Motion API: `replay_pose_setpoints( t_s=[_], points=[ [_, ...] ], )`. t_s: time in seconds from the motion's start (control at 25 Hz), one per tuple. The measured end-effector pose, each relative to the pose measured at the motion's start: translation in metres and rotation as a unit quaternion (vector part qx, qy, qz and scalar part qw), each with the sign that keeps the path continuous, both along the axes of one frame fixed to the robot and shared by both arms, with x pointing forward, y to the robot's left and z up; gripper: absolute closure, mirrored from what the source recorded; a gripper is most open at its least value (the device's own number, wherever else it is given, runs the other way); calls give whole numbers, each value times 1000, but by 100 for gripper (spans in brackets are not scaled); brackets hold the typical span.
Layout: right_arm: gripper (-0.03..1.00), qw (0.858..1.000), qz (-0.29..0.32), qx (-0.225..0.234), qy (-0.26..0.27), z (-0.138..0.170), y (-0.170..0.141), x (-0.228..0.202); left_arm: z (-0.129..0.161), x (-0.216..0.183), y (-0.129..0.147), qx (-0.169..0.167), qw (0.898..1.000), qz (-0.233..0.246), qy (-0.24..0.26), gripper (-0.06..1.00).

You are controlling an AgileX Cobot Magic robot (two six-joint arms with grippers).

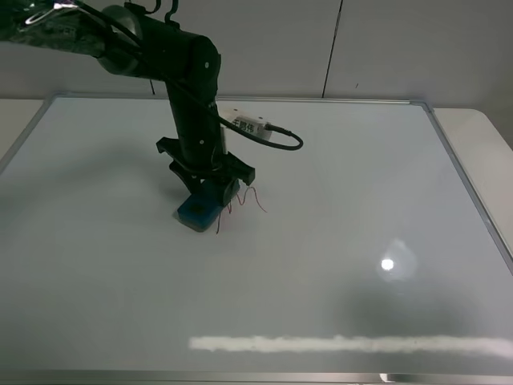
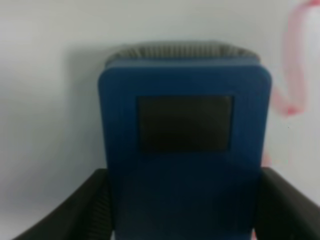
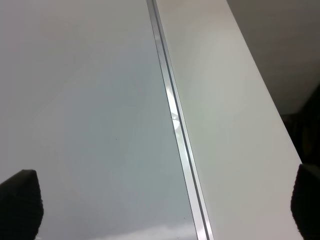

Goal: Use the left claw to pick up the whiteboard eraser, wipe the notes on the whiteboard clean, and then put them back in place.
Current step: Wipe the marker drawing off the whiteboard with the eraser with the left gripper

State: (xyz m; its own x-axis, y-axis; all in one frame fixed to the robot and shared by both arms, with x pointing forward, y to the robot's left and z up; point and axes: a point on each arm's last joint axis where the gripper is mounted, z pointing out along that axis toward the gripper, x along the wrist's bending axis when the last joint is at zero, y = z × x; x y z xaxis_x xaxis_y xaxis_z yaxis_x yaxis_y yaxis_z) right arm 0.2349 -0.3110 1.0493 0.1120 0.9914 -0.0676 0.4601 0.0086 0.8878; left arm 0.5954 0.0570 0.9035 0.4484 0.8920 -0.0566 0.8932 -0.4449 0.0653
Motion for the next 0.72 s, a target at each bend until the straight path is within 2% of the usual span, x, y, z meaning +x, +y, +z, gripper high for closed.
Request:
replay_pose_setpoints(
  t_s=[0.36,0.52,0.72],
  points=[
    [-2,1000,0,0,0,0,0,0,-6,-17,-63,2,998,-62,22,39],
    [-2,1000,0,0,0,0,0,0,-4,-30,-87,-16,995,-90,25,39],
    [-2,1000,0,0,0,0,0,0,-3,-33,-94,-28,995,-94,34,39]
  ],
)
